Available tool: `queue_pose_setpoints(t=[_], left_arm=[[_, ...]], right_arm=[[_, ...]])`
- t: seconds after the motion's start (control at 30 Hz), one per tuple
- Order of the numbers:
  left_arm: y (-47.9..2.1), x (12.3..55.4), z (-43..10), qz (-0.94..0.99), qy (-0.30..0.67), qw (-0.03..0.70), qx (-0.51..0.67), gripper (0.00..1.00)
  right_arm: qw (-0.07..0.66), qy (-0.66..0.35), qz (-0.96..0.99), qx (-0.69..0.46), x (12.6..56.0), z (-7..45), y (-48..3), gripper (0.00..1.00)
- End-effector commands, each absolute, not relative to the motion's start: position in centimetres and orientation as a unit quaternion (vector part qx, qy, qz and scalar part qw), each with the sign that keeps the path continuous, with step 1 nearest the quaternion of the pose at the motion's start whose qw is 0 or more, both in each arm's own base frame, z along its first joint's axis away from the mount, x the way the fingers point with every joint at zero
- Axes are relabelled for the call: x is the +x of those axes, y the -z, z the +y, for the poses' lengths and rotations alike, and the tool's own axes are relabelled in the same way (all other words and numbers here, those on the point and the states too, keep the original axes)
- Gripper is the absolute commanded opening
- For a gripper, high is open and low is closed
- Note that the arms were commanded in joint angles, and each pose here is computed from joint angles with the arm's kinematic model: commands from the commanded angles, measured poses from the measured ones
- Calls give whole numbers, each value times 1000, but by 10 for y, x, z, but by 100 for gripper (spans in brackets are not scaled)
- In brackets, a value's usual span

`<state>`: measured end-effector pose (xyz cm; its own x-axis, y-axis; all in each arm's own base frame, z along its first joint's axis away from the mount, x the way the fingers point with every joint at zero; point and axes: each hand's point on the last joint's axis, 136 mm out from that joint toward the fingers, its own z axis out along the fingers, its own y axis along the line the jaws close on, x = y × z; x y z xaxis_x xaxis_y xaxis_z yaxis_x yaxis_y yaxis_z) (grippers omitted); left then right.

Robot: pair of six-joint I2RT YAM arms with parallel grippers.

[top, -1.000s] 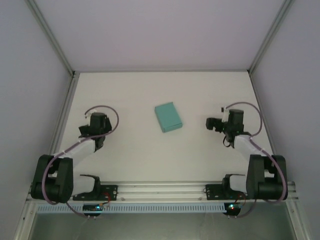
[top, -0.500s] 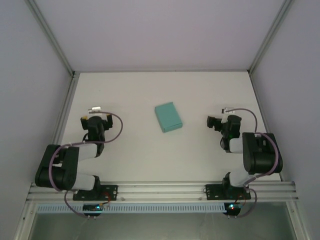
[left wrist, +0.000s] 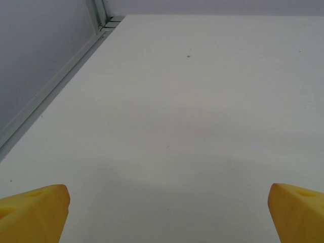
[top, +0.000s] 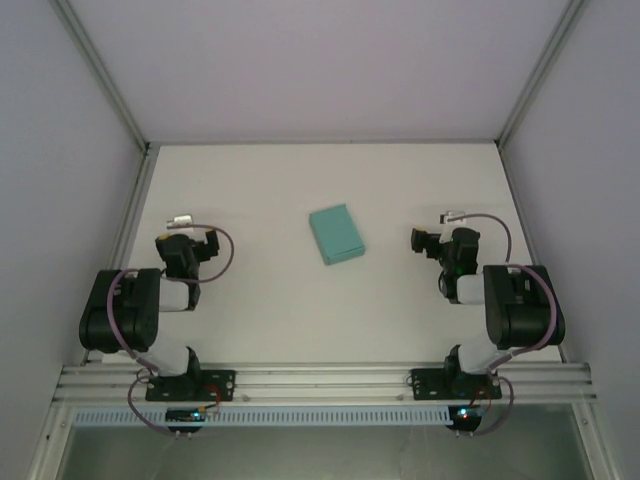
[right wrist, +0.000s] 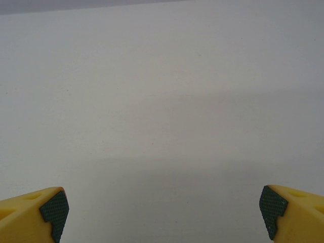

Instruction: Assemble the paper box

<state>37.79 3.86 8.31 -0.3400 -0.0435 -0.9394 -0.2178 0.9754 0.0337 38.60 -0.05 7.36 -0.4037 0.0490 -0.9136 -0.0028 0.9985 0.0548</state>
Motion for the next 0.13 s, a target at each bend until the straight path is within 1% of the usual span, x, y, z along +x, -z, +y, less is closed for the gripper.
queue_pose_setpoints(t=[0.0, 0.1], left_arm=[[-99, 388, 35, 800, -63, 592, -81, 99], [-99, 388, 35, 800, -62, 592, -81, 100]], right_arm=[[554, -21, 832, 9, 392, 0, -81, 100], [557, -20, 830, 10, 392, -1, -81, 99]])
